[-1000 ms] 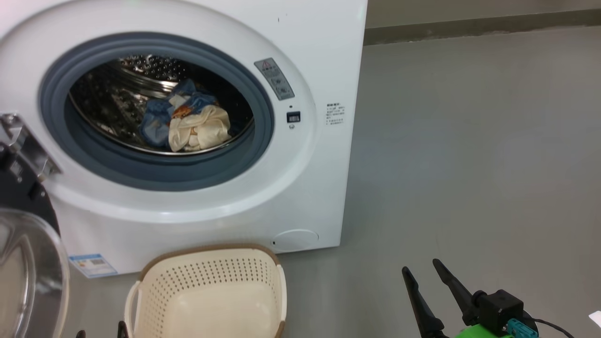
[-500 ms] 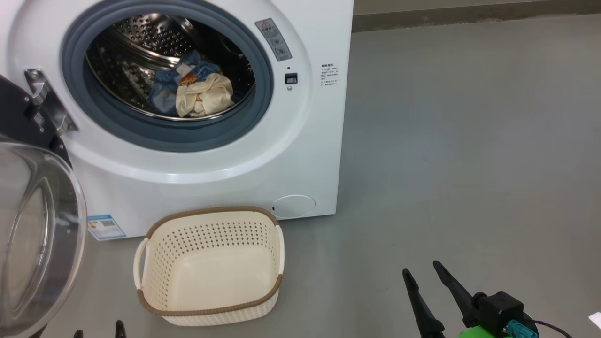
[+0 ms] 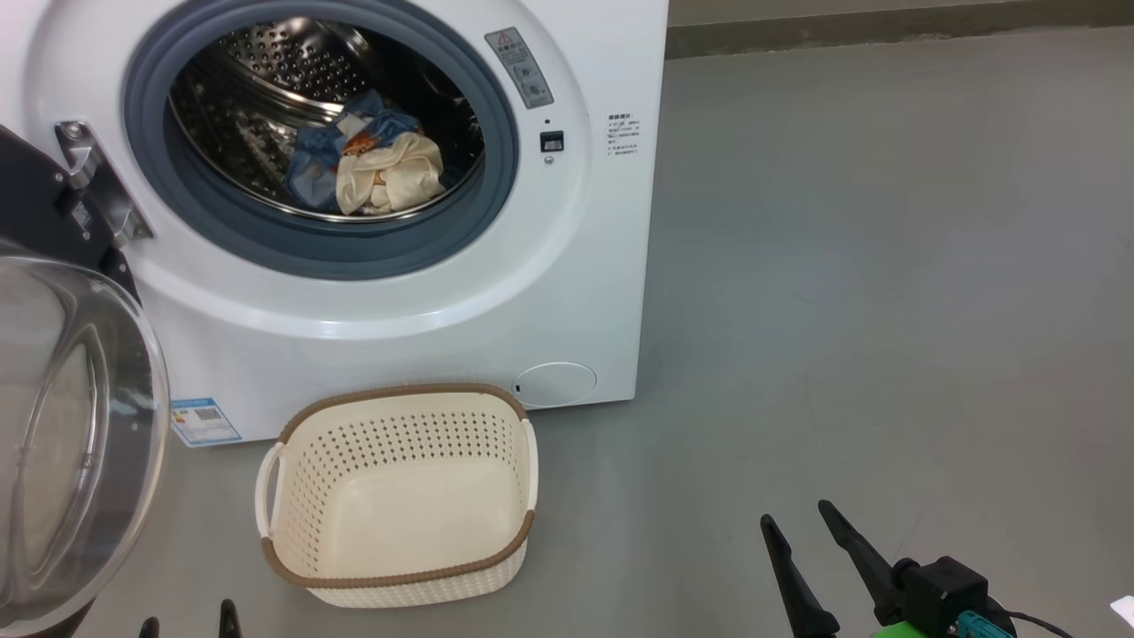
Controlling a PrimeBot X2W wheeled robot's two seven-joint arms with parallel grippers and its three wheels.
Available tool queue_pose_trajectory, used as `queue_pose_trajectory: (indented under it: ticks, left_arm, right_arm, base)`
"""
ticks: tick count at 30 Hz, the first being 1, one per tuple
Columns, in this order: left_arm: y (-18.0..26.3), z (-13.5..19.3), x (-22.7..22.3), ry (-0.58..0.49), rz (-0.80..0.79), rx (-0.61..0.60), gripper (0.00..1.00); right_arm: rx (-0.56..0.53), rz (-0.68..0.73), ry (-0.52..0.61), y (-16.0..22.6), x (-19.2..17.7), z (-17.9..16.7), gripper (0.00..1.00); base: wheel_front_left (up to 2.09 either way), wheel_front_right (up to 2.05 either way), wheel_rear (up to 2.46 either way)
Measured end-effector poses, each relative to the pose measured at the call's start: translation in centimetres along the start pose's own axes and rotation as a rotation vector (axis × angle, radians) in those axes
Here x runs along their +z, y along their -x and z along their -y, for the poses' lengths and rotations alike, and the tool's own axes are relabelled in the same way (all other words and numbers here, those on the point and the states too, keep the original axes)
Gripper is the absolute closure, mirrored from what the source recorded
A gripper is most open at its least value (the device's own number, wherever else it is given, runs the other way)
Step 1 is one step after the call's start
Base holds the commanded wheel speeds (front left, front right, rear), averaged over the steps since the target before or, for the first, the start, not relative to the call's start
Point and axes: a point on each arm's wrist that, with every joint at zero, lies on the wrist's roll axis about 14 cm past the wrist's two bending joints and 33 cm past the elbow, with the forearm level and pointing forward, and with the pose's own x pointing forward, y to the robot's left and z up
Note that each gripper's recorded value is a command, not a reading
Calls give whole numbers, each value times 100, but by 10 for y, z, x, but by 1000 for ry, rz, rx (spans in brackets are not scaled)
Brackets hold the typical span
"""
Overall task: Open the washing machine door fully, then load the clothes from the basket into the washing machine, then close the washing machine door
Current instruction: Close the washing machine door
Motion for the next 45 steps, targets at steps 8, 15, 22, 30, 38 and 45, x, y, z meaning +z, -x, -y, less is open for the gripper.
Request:
queue_pose_trajectory:
  ticks: [8, 15, 22, 30, 38, 45]
  left_arm:
    - [0, 0, 0, 0, 1, 2, 0]
    - [2, -3, 2, 1, 7, 15, 0]
    - [8, -15, 5, 3, 19, 55, 0]
    - [22, -34, 8, 14, 29, 124, 0]
    - [44, -60, 10, 22, 41, 224, 0]
    - [64, -82, 10, 24, 47, 309, 0]
  right_arm:
    - [2, -2, 2, 0, 0, 0, 0]
    - [6, 0, 4, -2, 0, 0, 0]
    - [44, -5, 4, -9, -1, -11, 0]
    - [119, -17, 5, -19, -5, -34, 0]
    - [223, -36, 15, -31, -10, -64, 0]
    - [298, -45, 16, -38, -13, -88, 0]
  base:
    - [0, 0, 0]
    - [0, 0, 0]
    - [0, 0, 0]
    - [0, 0, 0]
    - [0, 0, 0]
    - [0, 0, 0]
